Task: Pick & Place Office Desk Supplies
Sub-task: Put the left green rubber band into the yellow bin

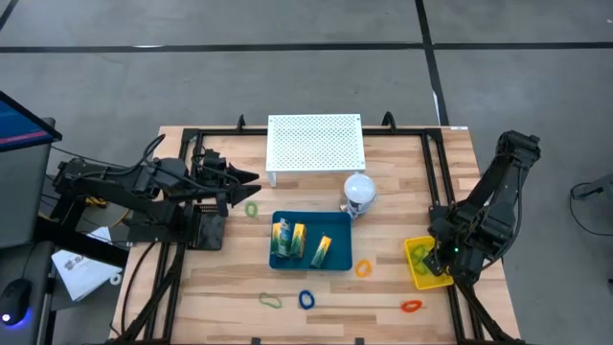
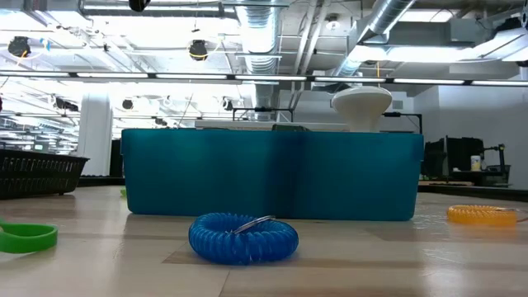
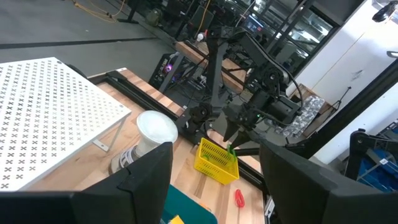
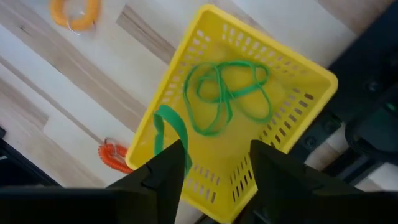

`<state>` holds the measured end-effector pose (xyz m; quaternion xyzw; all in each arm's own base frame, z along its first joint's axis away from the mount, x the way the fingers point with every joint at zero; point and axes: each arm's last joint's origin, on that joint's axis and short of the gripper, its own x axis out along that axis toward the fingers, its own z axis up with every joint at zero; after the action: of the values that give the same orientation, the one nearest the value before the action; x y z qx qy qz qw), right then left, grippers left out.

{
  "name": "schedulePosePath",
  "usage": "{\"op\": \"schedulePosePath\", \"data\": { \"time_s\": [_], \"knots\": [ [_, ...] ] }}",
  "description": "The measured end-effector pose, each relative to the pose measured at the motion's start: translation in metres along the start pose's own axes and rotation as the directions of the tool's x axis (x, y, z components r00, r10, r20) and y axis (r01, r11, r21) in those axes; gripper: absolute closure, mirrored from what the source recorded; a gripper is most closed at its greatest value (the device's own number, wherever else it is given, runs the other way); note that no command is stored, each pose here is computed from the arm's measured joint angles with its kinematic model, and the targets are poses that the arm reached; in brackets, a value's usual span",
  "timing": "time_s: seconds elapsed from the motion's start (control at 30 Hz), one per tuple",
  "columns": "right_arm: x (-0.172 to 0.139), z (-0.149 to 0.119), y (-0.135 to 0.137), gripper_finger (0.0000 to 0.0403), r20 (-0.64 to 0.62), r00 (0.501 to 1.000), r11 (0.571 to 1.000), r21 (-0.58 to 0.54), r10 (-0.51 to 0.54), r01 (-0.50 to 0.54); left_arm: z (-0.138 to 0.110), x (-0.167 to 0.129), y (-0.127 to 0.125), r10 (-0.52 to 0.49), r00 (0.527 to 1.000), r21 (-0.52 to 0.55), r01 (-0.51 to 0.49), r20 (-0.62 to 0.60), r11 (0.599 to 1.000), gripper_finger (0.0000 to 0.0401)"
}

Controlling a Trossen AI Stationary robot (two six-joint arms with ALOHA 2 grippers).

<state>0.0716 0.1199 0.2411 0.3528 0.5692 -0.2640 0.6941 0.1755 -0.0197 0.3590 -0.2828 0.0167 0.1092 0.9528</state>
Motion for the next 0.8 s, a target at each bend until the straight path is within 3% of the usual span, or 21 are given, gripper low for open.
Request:
{"op": "schedulePosePath", "data": {
  "time_s": [0.23, 0.47, 0.8],
  "knots": [
    [0.000, -0.002, 0.000, 0.0225, -0.042, 0.999, 1.000, -0.004, -0.011, 0.011, 0.000, 0.000, 0.000, 0.001, 1.000, 0.000, -0.001, 0.000, 1.000, 0.0165],
    [0.007, -0.006, 0.004, 0.0225, -0.076, 0.996, 0.999, 0.014, 0.048, -0.047, 0.000, 0.000, 0.000, 0.004, 1.000, 0.001, -0.004, 0.002, 1.000, 0.0165],
    [0.015, -0.013, 0.002, 0.0226, -0.055, 0.997, 0.998, 0.002, -0.058, 0.058, 0.000, 0.000, 0.000, 0.004, 1.000, 0.000, -0.004, 0.002, 1.000, 0.0165]
  ]
}}
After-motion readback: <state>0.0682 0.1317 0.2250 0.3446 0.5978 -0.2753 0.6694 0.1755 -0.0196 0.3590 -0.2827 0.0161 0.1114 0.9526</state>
